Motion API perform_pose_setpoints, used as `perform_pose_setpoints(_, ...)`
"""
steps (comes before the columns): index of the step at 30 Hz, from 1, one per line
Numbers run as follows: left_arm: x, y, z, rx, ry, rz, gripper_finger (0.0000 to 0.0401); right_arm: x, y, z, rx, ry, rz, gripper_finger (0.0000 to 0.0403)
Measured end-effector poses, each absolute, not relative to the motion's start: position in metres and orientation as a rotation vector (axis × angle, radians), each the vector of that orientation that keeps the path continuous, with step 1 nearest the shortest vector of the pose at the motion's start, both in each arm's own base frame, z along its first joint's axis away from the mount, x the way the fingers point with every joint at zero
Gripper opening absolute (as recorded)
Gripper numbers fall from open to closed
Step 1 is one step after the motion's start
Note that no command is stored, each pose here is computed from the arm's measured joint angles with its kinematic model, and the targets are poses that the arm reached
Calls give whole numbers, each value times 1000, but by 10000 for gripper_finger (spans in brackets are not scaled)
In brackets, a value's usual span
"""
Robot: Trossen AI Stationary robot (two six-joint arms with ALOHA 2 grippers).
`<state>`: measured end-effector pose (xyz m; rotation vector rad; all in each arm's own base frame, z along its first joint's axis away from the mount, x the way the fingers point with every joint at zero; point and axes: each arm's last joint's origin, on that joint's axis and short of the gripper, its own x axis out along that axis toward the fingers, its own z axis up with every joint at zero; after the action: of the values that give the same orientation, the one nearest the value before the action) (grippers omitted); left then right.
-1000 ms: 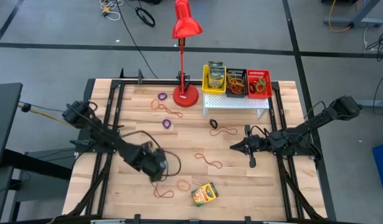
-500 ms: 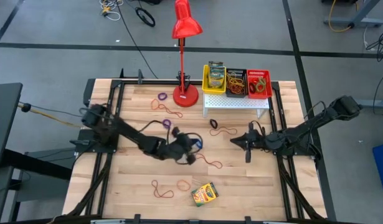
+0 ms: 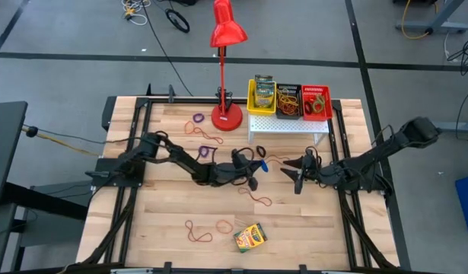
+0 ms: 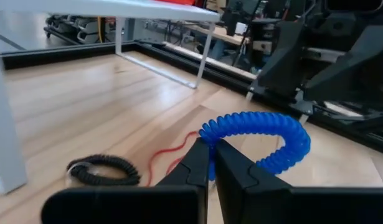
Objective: Pick & Place Office Desk Supplies
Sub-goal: Put the blue spring keychain into the red bin on the shelf
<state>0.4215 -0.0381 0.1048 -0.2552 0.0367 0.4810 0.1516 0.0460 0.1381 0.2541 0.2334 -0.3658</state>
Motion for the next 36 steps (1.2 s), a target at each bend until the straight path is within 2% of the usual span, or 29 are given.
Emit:
perform_pose_setpoints(6, 430, -37, 109, -233, 68, 500, 14, 164, 51, 136, 260, 216, -363, 205)
perform_pose_setpoints(15, 431, -38, 110, -229, 69, 503, 14, 200, 62, 138, 195, 267, -414, 193)
perform_pose_setpoints(21, 431, -41, 110, -211, 76, 494, 14, 217, 55, 134, 197, 300, -464, 147)
perform_pose_setpoints(28, 430, -46, 110, -196, 79, 486, 24, 221, 51, 132, 195, 331, -438, 50)
perform_pose_setpoints(30, 430, -48, 109, -183, 85, 476, 37, 221, 52, 132, 191, 334, -434, 27)
perform_pose_setpoints(36, 426, -60, 116, -93, 152, 447, 110, 219, 58, 132, 186, 347, -392, 29)
